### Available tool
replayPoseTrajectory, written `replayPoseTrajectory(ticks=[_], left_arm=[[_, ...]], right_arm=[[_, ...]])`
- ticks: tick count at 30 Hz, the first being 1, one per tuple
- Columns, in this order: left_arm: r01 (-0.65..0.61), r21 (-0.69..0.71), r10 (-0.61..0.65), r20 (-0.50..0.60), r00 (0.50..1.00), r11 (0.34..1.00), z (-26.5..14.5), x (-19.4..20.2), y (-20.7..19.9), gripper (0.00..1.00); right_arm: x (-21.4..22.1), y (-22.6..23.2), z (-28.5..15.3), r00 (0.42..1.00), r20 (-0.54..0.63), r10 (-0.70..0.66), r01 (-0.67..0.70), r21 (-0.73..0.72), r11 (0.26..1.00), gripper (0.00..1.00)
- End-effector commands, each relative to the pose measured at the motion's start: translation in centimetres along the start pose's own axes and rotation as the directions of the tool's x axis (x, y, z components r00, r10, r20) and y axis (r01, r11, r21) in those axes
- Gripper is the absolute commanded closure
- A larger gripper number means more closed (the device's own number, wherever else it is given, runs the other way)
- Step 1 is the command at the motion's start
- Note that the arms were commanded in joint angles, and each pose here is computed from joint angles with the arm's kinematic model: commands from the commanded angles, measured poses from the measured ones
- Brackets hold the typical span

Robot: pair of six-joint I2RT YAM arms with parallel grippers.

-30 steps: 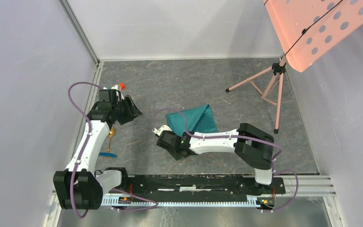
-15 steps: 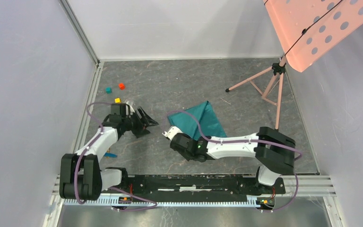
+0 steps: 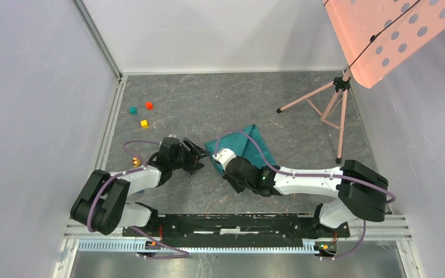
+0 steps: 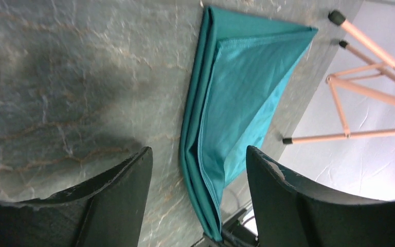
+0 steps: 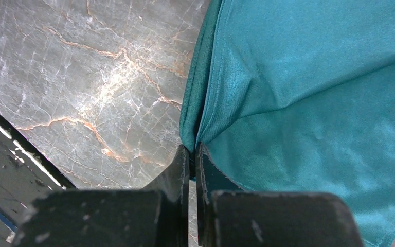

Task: Fold the napkin into a case and place the utensils inside
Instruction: Pick up the upper triangle-folded napkin from the center of the board.

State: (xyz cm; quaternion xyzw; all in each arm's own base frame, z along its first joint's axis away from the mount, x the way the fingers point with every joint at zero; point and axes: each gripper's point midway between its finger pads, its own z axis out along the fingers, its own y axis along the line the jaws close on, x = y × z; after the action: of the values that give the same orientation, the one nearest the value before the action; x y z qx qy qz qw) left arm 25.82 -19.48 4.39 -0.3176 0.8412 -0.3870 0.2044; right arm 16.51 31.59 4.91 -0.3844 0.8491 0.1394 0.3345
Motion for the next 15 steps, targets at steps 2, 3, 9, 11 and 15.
replayPoseTrajectory(ticks=[2,3,9,11,15], left_arm=[[0.074,0.048,-0.077,0.074,0.994,0.996,2.0,-1.7,-2.0,0.29],[0.077,0.045,-0.08,0.058,0.995,0.996,2.4,-1.4,-1.9,0.29],[0.053,0.029,-0.055,0.049,0.997,0.998,3.6,-0.9,-1.4,0.34],[0.044,0.014,-0.045,0.052,0.998,0.999,3.8,-0.9,-1.1,0.37],[0.03,-0.034,-0.028,0.063,0.998,0.999,4.5,-1.1,0.2,0.43]], right_arm=[[-3.0,0.2,-1.0,0.993,0.115,0.03,-0.024,-0.053,0.998,1.0],[-3.0,0.1,-1.1,0.992,0.118,0.034,-0.028,-0.055,0.998,1.0],[-3.7,-0.2,-1.8,0.988,0.144,0.047,-0.038,-0.063,0.997,1.0],[-3.6,-0.3,-1.9,0.988,0.144,0.049,-0.04,-0.064,0.997,1.0],[-3.8,-0.4,-2.1,0.987,0.152,0.055,-0.046,-0.065,0.997,1.0]])
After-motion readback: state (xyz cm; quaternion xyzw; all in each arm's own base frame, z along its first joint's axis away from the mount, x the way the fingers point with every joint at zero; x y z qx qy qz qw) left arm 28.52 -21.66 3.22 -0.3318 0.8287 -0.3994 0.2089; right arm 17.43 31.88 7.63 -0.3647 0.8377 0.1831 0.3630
